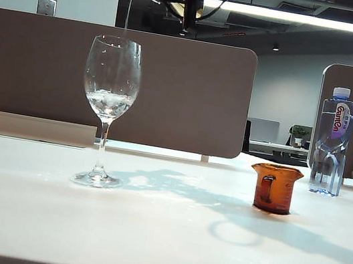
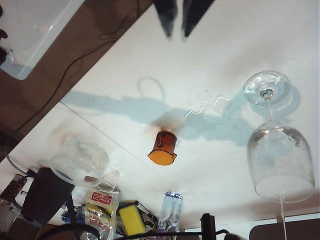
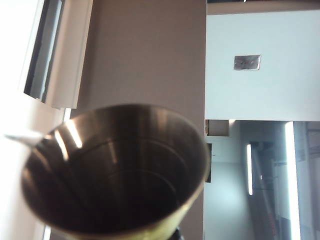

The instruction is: Pick up the small amber measuring cup and pour the water in it into the jigger, then pick up the jigger and pour the water in it into the wine glass.

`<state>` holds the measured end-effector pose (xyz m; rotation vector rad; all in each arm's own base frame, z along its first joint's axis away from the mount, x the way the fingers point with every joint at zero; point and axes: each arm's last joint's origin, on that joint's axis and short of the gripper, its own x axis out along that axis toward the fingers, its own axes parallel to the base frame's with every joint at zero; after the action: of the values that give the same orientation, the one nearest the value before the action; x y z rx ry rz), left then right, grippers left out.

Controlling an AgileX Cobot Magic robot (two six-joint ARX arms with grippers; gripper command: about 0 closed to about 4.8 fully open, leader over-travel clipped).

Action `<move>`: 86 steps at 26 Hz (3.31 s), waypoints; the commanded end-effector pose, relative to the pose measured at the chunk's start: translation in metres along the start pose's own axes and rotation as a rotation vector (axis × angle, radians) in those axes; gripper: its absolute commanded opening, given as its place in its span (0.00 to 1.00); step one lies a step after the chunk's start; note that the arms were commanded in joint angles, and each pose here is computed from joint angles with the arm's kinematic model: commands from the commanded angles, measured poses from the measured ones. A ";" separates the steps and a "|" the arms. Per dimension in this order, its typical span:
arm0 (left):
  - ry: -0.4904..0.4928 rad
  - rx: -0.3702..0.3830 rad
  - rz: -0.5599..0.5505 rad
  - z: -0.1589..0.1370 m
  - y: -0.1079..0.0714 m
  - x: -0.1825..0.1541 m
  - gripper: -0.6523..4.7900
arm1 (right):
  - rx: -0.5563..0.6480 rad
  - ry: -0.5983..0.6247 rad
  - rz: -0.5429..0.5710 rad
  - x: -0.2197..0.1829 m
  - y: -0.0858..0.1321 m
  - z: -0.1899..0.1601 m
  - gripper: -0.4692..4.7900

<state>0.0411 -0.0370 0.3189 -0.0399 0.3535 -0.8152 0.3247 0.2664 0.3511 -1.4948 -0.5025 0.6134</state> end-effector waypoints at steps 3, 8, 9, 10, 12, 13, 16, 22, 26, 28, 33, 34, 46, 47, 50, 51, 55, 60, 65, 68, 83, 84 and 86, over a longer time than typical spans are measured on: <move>-0.017 0.007 -0.003 0.003 -0.001 -0.001 0.17 | -0.047 -0.014 -0.064 -0.002 -0.010 0.002 0.08; -0.017 0.007 -0.003 0.003 -0.001 -0.001 0.17 | -0.091 -0.042 -0.092 -0.002 -0.013 0.003 0.08; -0.017 0.007 -0.003 0.003 -0.001 -0.001 0.17 | -0.092 -0.047 -0.109 -0.003 -0.014 0.004 0.08; -0.017 0.007 -0.003 0.003 -0.001 -0.001 0.17 | -0.091 -0.047 -0.131 -0.003 -0.016 0.004 0.08; -0.017 0.007 -0.003 0.003 -0.001 -0.001 0.17 | -0.015 -0.043 -0.130 -0.003 -0.016 0.005 0.08; -0.017 0.007 -0.003 0.003 -0.001 -0.001 0.17 | 0.123 -0.024 -0.130 -0.003 -0.016 0.004 0.08; -0.017 0.007 -0.003 0.003 -0.001 -0.001 0.17 | 0.460 0.123 -0.151 -0.003 -0.011 -0.012 0.08; -0.017 0.008 -0.002 0.003 -0.001 -0.001 0.17 | 1.005 0.191 -0.092 -0.010 0.056 -0.043 0.08; -0.017 0.007 -0.002 0.003 -0.001 -0.001 0.17 | 1.194 0.139 -0.126 -0.021 0.094 -0.043 0.08; -0.017 0.007 -0.001 0.003 -0.001 -0.001 0.17 | 1.269 0.114 -0.161 -0.029 0.110 -0.043 0.08; -0.017 0.007 -0.002 0.003 -0.001 -0.001 0.17 | 1.490 0.084 -0.168 -0.039 0.154 -0.049 0.08; -0.017 0.007 -0.002 0.003 -0.001 -0.001 0.17 | 1.496 0.081 -0.147 -0.039 0.163 -0.049 0.08; -0.017 0.007 -0.002 0.003 -0.001 -0.001 0.17 | 1.617 0.093 -0.030 -0.042 0.206 -0.045 0.08; -0.017 0.007 -0.002 0.003 -0.001 -0.001 0.17 | 1.617 0.097 -0.026 -0.043 0.208 -0.044 0.08; -0.017 0.007 -0.001 0.003 -0.001 -0.001 0.17 | 1.618 0.101 -0.022 -0.049 0.213 -0.044 0.08; -0.017 0.007 -0.002 0.003 -0.001 -0.001 0.17 | 1.618 0.101 -0.023 -0.051 0.215 -0.043 0.08; -0.017 0.007 -0.001 0.003 -0.001 -0.001 0.17 | 1.620 0.117 -0.006 -0.057 0.223 -0.043 0.08; -0.017 0.007 -0.002 0.003 -0.001 -0.001 0.17 | 1.624 0.099 0.044 -0.060 0.230 -0.041 0.39; -0.017 0.007 -0.002 0.003 -0.001 -0.001 0.17 | 1.624 0.102 0.046 -0.059 0.232 -0.041 0.63; -0.017 0.007 -0.002 0.003 -0.001 -0.001 0.17 | 1.623 0.093 0.045 -0.059 0.232 -0.038 0.73; -0.017 0.007 -0.002 0.003 -0.001 -0.001 0.17 | 1.592 0.132 -0.037 -0.102 0.227 -0.024 0.83; -0.017 0.007 -0.001 0.003 -0.001 -0.001 0.17 | 1.582 0.132 -0.041 -0.107 0.226 -0.024 0.83; -0.017 0.007 -0.001 0.003 -0.001 -0.001 0.17 | 1.568 0.140 -0.067 -0.122 0.223 -0.023 0.83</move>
<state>0.0412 -0.0370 0.3189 -0.0397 0.3543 -0.8148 0.2389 0.1689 0.1304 -0.0149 0.1501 0.6004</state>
